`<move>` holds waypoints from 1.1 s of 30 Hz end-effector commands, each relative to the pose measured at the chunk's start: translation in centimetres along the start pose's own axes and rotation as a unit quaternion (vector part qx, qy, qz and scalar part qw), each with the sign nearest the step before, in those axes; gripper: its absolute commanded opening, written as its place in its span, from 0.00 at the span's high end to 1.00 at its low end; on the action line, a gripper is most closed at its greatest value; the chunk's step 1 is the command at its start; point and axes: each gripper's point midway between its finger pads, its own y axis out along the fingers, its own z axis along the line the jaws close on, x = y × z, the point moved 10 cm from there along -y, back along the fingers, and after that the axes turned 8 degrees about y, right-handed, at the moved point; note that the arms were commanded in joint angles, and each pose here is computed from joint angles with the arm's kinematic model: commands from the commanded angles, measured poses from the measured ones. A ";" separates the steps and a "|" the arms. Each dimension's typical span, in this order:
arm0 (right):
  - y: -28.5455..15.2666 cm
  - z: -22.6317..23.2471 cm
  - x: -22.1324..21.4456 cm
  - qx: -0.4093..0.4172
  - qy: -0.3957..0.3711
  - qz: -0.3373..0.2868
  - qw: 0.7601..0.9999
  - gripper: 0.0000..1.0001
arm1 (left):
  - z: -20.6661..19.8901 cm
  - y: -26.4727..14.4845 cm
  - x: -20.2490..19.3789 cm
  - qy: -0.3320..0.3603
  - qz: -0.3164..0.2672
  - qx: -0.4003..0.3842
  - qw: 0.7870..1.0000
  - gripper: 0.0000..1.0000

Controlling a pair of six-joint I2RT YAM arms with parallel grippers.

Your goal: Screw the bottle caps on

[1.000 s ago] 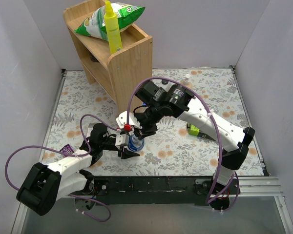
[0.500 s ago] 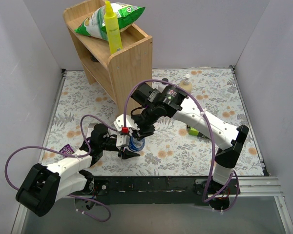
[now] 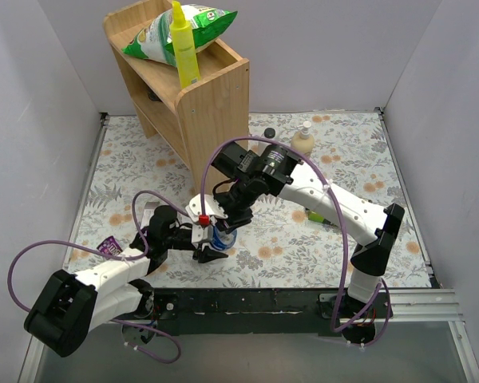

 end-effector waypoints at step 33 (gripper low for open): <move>2.4 -0.3 -2.5 -0.054 0.250 0.051 0.965 0.76 | -0.1 -0.5 0.2 -0.009 -0.060 0.140 0.988 1.00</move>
